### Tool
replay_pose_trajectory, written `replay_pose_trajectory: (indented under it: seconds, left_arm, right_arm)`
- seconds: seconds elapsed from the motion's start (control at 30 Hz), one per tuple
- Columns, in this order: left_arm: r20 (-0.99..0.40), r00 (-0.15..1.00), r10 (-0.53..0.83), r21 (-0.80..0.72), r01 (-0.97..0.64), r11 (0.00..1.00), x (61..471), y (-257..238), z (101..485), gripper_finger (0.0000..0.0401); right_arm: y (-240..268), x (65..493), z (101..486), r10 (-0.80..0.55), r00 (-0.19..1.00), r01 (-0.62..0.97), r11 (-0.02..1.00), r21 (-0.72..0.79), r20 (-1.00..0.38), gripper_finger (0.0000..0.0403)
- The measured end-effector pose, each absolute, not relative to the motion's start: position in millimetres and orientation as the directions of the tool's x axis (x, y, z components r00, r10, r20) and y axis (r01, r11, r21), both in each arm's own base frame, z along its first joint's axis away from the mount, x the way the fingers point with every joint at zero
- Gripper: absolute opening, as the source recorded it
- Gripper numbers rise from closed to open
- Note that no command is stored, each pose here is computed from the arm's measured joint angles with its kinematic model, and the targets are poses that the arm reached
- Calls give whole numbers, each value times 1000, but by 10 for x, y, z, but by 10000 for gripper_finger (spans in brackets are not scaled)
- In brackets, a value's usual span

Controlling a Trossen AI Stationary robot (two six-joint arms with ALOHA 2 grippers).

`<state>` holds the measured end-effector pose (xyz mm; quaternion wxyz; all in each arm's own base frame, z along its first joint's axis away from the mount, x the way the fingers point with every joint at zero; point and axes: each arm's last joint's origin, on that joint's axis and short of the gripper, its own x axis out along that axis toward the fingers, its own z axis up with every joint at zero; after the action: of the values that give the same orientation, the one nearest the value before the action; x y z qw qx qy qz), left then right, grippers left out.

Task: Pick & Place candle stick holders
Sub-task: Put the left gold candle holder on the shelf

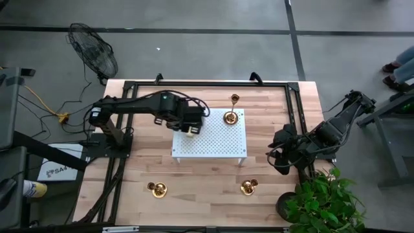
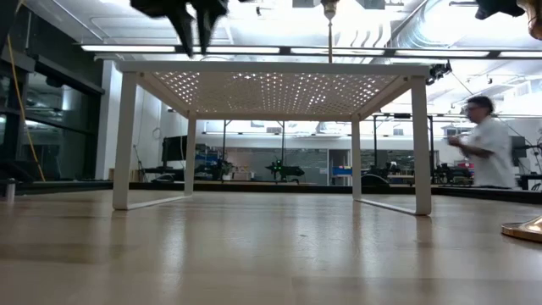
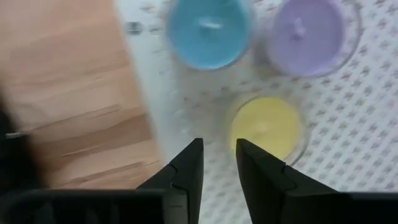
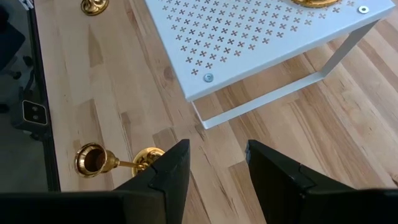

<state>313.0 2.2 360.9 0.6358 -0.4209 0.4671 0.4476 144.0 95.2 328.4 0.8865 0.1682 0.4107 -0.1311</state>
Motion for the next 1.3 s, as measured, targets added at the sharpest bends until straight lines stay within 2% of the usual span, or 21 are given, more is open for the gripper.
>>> replay_pose_trajectory:
  seconds: [0.33,0.6,0.73,0.93,1.1,1.2,1.3]
  left_arm:
    - [-939,288,189,-196,-898,394,2794,-532,3942,92]
    - [-886,414,209,-227,-779,584,2456,-1293,4017,92]
    - [-855,481,194,-260,-722,641,2208,-1686,4013,92]
    - [-795,555,247,-277,-693,665,1815,-2130,3779,93]
    - [-799,561,217,-268,-655,707,1525,-2405,3462,99]
    - [-797,575,184,-277,-619,735,1395,-2535,3285,128]
    - [-797,580,165,-289,-608,740,1291,-2610,3123,178]
  right_arm:
    - [957,1438,3282,-76,620,370,906,206,-781,153]
    - [957,1438,3282,-76,620,369,906,205,-781,153]
    - [957,1438,3282,-77,621,369,907,204,-780,154]
    - [956,1437,3283,-78,622,366,909,200,-779,154]
    - [960,1436,3281,-66,616,361,909,207,-785,154]
    - [963,1435,3279,-54,611,357,910,213,-790,154]
    - [966,1434,3278,-47,607,354,910,217,-793,154]
